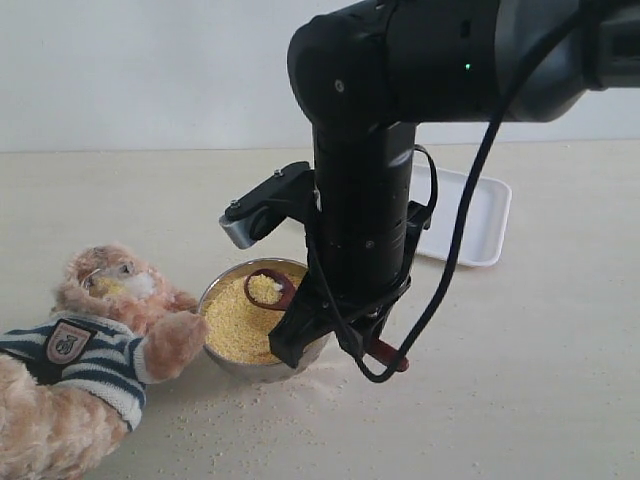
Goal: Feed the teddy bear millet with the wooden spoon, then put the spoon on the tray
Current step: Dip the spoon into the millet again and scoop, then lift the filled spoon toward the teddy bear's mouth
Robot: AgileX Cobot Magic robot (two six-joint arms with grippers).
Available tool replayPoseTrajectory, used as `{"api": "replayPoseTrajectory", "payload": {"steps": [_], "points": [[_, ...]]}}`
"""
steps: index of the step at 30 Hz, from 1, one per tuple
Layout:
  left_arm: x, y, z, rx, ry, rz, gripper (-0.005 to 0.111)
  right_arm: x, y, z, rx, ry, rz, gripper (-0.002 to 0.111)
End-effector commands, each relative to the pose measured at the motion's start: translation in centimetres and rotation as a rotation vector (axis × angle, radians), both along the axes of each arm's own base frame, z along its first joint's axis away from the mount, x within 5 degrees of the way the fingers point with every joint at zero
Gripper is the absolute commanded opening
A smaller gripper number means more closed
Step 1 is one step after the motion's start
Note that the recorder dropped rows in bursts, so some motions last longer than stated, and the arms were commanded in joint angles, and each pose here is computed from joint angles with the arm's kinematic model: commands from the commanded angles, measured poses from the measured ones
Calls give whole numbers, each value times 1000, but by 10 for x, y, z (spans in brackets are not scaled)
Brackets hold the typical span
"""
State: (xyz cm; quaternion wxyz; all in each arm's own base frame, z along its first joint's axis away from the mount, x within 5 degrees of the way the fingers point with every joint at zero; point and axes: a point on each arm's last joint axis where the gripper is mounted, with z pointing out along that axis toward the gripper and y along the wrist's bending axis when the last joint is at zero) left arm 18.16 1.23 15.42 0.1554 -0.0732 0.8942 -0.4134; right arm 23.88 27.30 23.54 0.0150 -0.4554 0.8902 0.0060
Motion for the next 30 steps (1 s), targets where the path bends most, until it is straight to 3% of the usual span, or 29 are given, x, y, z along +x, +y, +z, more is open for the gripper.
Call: {"api": "replayPoseTrajectory", "payload": {"steps": [1,30], "points": [[1,-1,3,-18,-15,2,5,1,-3,5,5,-12,-6,1],[1,-1,3,-18,-15,2,5,-14,40,37,110,-103,136,1]]}}
